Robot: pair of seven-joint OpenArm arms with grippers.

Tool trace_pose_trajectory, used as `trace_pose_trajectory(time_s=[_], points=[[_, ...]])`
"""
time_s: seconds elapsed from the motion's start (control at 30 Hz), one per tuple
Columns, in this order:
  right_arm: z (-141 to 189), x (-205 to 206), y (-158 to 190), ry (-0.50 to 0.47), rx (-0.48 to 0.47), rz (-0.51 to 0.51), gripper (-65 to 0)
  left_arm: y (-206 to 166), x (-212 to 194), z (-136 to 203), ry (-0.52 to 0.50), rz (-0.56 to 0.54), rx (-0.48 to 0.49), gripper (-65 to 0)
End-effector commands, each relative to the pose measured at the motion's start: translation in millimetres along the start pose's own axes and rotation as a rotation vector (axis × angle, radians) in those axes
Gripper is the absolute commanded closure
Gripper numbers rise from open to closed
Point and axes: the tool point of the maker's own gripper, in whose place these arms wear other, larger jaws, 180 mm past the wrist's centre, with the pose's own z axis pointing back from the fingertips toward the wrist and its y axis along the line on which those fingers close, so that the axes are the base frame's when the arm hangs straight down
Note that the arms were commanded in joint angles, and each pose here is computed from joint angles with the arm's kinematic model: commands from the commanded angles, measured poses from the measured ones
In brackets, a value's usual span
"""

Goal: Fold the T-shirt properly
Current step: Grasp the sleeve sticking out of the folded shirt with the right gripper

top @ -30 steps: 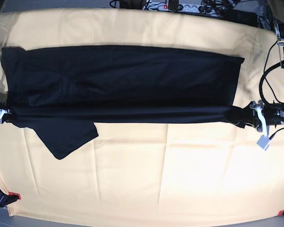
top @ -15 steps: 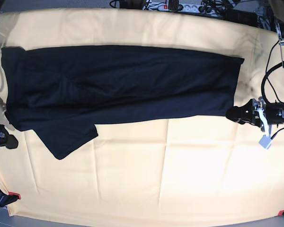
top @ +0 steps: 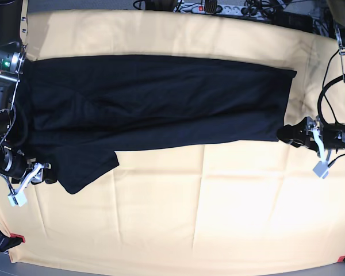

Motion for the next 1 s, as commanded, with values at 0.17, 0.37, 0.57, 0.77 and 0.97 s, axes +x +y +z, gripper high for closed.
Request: trace_pose_trajectory(time_s=[0.17, 0.37, 0.57, 0.77, 0.97], points=[[-0.1, 15.2, -21.4, -0.07, -0.144, -0.03, -36.4, 14.5, 13.6, 28.8, -0.021, -0.036, 0.086, -38.2], [-8.0, -15.4, -13.6, -0.047, -0.114, -0.065, -36.4, 19.8, 13.3, 39.8, -0.017, -0.037, 0.113, -38.2], [-9.6, -31.2, -9.8, -0.036, -0.093, -0.079, -36.4, 20.3, 13.5, 41.5, -0.018, -0.037, 0.116, -38.2], [-16.3, -32.9, 21.0, -0.064, 0.048, -0.06, -36.4, 19.6, 14.3, 41.5, -0.022, -0.037, 0.112, -38.2], [-19.0, -31.6, 32.2, -0.073, 0.092, -0.054, -36.3, 19.6, 14.3, 41.4, -0.022, -0.037, 0.112, -38.2]])
